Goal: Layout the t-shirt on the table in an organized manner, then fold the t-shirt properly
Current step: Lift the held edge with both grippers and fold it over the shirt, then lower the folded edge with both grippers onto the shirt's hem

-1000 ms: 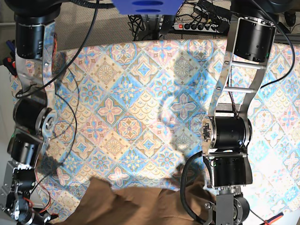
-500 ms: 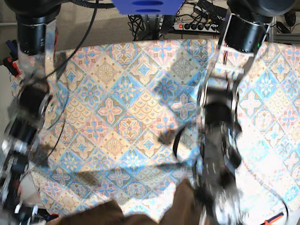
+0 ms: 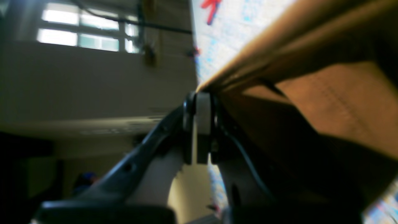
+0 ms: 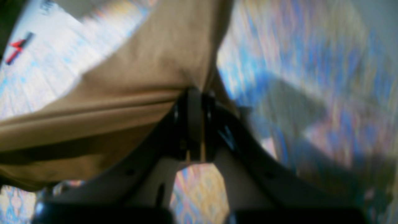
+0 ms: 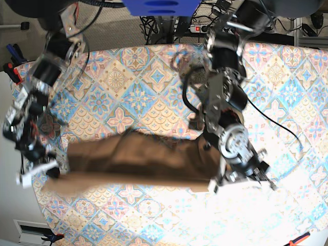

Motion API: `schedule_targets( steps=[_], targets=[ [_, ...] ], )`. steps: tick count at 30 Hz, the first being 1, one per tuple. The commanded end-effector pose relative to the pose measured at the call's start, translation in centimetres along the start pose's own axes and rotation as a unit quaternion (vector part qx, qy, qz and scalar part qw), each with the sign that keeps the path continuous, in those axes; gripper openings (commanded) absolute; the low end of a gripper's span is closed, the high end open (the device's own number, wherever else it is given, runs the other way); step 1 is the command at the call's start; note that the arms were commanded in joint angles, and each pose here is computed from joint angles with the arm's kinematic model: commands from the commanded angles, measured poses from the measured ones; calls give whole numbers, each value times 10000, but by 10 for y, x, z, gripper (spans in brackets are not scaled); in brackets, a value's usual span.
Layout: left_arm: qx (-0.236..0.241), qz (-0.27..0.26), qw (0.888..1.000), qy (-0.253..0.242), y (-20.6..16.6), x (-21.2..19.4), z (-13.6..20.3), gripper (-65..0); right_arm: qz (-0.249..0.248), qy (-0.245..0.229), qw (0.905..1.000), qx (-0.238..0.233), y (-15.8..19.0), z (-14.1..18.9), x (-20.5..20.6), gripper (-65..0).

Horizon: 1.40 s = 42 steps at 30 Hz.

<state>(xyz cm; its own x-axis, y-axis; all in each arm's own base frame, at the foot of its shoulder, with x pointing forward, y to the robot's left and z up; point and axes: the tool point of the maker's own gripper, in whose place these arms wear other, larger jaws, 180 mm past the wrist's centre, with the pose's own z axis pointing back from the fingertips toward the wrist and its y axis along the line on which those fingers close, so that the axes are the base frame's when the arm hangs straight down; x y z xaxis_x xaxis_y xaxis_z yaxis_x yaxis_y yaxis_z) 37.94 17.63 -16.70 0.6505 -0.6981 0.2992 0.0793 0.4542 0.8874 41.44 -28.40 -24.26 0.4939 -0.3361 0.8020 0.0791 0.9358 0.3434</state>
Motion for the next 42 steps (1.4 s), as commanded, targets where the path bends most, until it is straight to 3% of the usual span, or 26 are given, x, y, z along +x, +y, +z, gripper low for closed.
schedule_targets(
  steps=[1,6,10,15,21,24,35,42],
  targets=[
    [158,30,9997,206,5,-9,3,-650,197,-1110,9935,133,9,24,68,-650],
    [-384,74,9990,-207,-43,-7,10,-650,255,-1310,9909,157,8,52,57,-650],
    [-178,493,9930,-1060,-47,10,13,-650,396,-1670,9848,260,18,76,67,-650],
    [-7,1324,9711,-1985,-37,38,23,-650,307,-1545,9869,353,16,81,50,-650],
    [-162,2345,9391,-2507,-4,65,21,-650,306,-1538,9870,351,16,81,50,-650],
    [-51,2512,9321,-2608,18,78,23,-650,297,-1572,9864,376,18,80,53,-650],
    [454,2716,9126,-3022,89,129,55,-650,615,-2705,9587,637,47,110,149,-650],
    [1101,3042,8811,-3450,165,151,86,-650,1040,-3346,9320,930,88,140,191,-650]
  ],
)
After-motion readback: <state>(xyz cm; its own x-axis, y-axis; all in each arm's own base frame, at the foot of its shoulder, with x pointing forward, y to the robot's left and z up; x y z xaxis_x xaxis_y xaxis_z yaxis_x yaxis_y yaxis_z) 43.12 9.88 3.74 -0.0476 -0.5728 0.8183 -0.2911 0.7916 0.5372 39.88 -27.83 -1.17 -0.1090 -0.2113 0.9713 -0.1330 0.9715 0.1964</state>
